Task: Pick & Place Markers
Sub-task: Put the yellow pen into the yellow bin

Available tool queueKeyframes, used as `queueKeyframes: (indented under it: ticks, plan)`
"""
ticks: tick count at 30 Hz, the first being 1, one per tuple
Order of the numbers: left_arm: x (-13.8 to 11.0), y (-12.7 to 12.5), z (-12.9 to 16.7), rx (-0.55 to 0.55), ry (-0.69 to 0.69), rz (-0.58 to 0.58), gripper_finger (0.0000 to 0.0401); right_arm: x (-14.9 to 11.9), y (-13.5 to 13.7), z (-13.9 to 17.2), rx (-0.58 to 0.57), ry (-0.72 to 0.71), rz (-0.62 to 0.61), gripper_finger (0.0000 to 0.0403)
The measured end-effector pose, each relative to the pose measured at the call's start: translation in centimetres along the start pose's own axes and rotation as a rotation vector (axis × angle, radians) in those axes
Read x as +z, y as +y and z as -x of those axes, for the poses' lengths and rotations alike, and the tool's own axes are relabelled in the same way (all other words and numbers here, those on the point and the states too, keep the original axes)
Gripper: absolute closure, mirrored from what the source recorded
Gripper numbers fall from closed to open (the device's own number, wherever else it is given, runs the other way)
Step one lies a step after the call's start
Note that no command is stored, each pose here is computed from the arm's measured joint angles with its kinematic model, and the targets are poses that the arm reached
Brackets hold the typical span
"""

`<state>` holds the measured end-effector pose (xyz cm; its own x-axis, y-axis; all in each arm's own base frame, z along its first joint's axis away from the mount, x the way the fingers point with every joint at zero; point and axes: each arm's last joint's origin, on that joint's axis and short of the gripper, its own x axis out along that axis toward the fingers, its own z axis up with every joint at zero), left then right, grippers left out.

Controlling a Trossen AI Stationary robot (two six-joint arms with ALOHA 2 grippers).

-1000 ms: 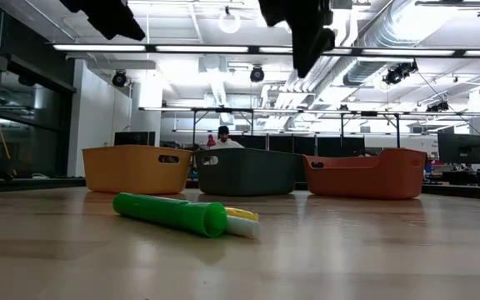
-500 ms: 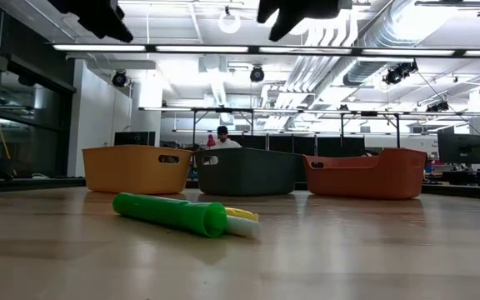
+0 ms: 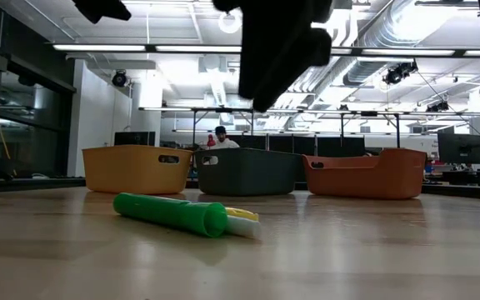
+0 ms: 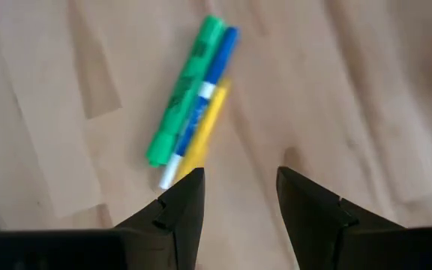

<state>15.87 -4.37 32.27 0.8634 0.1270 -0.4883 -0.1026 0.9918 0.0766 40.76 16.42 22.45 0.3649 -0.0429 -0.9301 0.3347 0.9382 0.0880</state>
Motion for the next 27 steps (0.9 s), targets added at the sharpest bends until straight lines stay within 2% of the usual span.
queueKeyframes:
  ticks: [5, 11, 27]
  plan:
    - [-0.1, 0.2, 0.3, 0.002, 0.004, 0.003, 0.0318, -0.5, 1.7, -2.8, 0.038, -0.02, 0.035, 0.0247]
    - [-0.3, 0.2, 0.3, 0.005, 0.021, 0.014, 0.0318, -0.6, 1.9, -4.7, 0.015, -0.029, -0.024, 0.0247]
    - [-0.3, 0.2, 0.3, 0.02, 0.017, 0.014, 0.0318, -0.5, 2.0, -5.4, -0.037, -0.096, -0.164, 0.0247]
